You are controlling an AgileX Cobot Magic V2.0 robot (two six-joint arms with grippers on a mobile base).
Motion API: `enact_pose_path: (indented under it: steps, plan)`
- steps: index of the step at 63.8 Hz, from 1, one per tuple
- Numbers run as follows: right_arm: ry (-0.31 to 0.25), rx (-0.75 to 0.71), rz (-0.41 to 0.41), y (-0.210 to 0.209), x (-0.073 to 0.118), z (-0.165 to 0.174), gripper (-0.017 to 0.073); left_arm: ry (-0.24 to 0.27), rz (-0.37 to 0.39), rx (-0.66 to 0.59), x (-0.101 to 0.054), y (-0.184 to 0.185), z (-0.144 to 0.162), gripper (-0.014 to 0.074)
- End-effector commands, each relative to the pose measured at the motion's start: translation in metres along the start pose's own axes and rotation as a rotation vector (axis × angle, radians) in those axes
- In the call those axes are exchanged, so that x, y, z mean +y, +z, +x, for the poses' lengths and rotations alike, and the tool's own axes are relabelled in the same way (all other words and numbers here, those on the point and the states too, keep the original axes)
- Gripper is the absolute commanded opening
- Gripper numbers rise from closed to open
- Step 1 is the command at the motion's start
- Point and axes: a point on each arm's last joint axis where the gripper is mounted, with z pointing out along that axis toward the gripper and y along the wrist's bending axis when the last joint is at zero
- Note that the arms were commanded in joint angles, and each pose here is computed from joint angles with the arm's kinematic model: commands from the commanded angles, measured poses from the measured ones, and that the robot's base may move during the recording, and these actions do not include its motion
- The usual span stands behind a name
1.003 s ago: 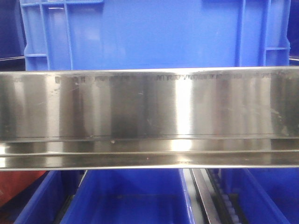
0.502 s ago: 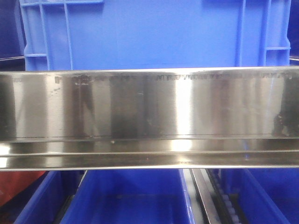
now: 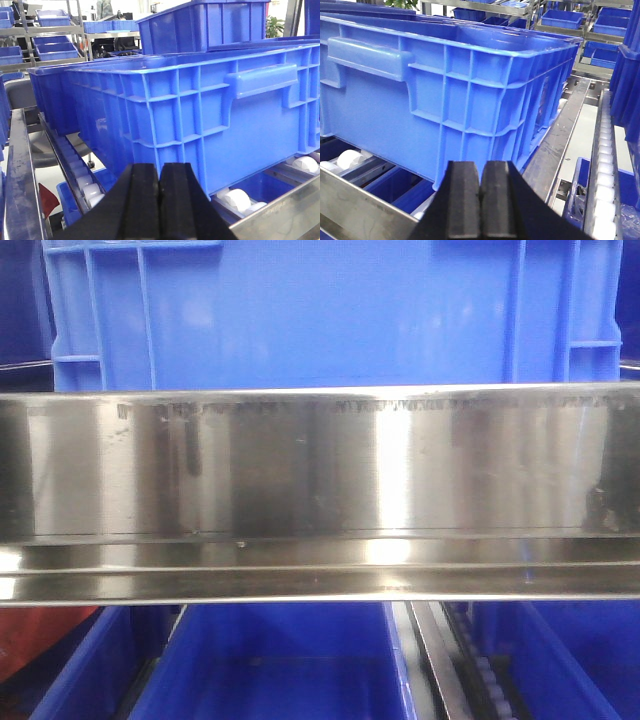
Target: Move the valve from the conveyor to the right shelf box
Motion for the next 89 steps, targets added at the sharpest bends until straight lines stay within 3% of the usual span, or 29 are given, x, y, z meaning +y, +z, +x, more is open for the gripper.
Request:
enact_pose_path:
  steps: [1, 8, 12, 28, 42, 47, 49, 52, 89]
  plan:
    - [-0.019, -0.024, 0.008, 0.000, -0.001, -0.001, -0.0162, -0.015, 0.000, -0.026, 0.000, -0.001, -0.002, -0.0111]
    - [-0.019, -0.024, 0.008, 0.000, -0.001, -0.001, -0.0162, -0.015, 0.000, -0.026, 0.000, -0.001, -0.002, -0.0111]
    - [-0.019, -0.024, 0.008, 0.000, -0.001, -0.001, -0.0162, 0.018, -0.025, -0.013, 0.002, -0.001, -0.001, -0.0111]
    - [-0.019, -0.024, 0.008, 0.000, -0.001, -0.001, -0.0162, -0.016, -0.255, -0.020, 0.014, -0.008, 0.026, -0.0111]
    - [-0.019, -0.024, 0.008, 0.000, -0.001, -0.001, -0.0162, 0.003, -0.385, -0.075, 0.017, -0.015, 0.067, -0.0111]
    - [-0.019, -0.024, 0.008, 0.000, -0.001, -0.001, -0.0162, -0.016, -0.419, -0.110, 0.017, -0.018, 0.077, -0.0111]
    - [-0.019, -0.024, 0.008, 0.000, -0.001, -0.001, -0.0162, -0.011, -0.428, -0.128, 0.017, -0.019, 0.075, -0.0111]
    - [-0.019, -0.026, 0.008, 0.000, -0.001, -0.001, -0.0162, -0.027, -0.439, -0.052, 0.018, -0.019, 0.082, -0.0111]
    - [-0.019, -0.032, 0.009, 0.000, -0.001, -0.002, -0.0162, -0.024, -0.452, -0.058, 0.018, -0.019, 0.082, -0.0111]
